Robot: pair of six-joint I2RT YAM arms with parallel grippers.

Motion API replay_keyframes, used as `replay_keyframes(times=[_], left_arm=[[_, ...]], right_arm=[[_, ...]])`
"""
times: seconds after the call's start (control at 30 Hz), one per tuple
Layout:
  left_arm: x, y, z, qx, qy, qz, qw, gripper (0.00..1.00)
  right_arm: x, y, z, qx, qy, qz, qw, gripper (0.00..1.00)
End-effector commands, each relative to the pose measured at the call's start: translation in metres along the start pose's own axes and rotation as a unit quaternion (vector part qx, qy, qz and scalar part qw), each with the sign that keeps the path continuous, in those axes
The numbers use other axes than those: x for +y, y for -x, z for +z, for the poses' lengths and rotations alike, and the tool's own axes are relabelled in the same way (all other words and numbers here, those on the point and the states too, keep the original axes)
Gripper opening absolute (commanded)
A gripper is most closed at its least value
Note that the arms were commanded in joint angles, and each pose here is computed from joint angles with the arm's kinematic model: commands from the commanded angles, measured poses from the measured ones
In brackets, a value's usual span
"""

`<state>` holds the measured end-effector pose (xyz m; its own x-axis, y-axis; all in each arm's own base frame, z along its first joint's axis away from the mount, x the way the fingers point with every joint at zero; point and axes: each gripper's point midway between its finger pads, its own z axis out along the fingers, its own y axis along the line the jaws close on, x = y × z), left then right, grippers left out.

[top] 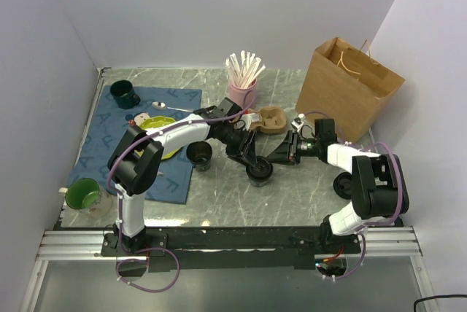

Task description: Pack the takeout coffee

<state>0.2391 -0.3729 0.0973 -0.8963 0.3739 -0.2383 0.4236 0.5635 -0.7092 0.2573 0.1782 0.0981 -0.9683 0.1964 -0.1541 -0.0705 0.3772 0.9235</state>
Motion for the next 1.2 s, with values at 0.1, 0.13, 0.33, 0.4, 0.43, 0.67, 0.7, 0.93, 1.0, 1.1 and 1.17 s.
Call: replay_keyframes(times=[0.1, 0.13, 0.33, 0.4, 0.43, 0.67, 0.7, 0.93, 1.0, 1.1, 1.17], left_arm=[[0.046, -0.013, 0.002, 0.022, 0.114, -0.011, 0.993, 0.55], [0.036, -0.011, 0.0, 0.022, 0.094, -0.012, 0.995, 0.56], [0.003, 0.015, -0.02, -0.007, 0.02, -0.026, 0.999, 0.67], [-0.004, 0.024, -0.027, -0.018, 0.014, -0.018, 1.0, 0.7], [-0.004, 0.025, -0.029, -0.019, 0.02, -0.017, 0.999, 0.71], [-0.015, 0.039, -0.039, -0.034, 0.013, -0.004, 0.999, 0.8], [-0.016, 0.04, -0.04, -0.037, 0.014, -0.002, 0.999, 0.81], [-0.02, 0.071, -0.087, -0.112, 0.105, 0.02, 0.988, 0.84], [-0.023, 0.083, -0.114, -0.16, 0.132, 0.019, 0.978, 0.86], [-0.01, 0.096, -0.157, -0.242, 0.183, -0.008, 0.953, 0.9], [0.006, 0.1, -0.186, -0.301, 0.207, -0.034, 0.93, 0.97]], right_arm=[[0.018, 0.015, -0.014, -0.016, -0.083, -0.021, 0.996, 0.46], [0.019, 0.015, -0.015, -0.017, -0.087, -0.025, 0.996, 0.47], [0.029, 0.017, -0.023, -0.026, -0.102, -0.036, 0.994, 0.48], [0.034, 0.018, -0.027, -0.031, -0.105, -0.043, 0.993, 0.49], [0.035, 0.017, -0.028, -0.031, -0.108, -0.043, 0.993, 0.5], [0.048, 0.015, -0.039, -0.042, -0.121, -0.06, 0.99, 0.53], [0.048, 0.019, -0.041, -0.05, -0.134, -0.07, 0.987, 0.54], [0.059, 0.023, -0.067, -0.105, -0.249, -0.101, 0.957, 0.72], [0.07, 0.016, -0.064, -0.111, -0.269, -0.122, 0.949, 0.77], [0.076, 0.009, -0.06, -0.12, -0.303, -0.134, 0.936, 0.85], [0.077, 0.007, -0.058, -0.124, -0.315, -0.135, 0.931, 0.95]])
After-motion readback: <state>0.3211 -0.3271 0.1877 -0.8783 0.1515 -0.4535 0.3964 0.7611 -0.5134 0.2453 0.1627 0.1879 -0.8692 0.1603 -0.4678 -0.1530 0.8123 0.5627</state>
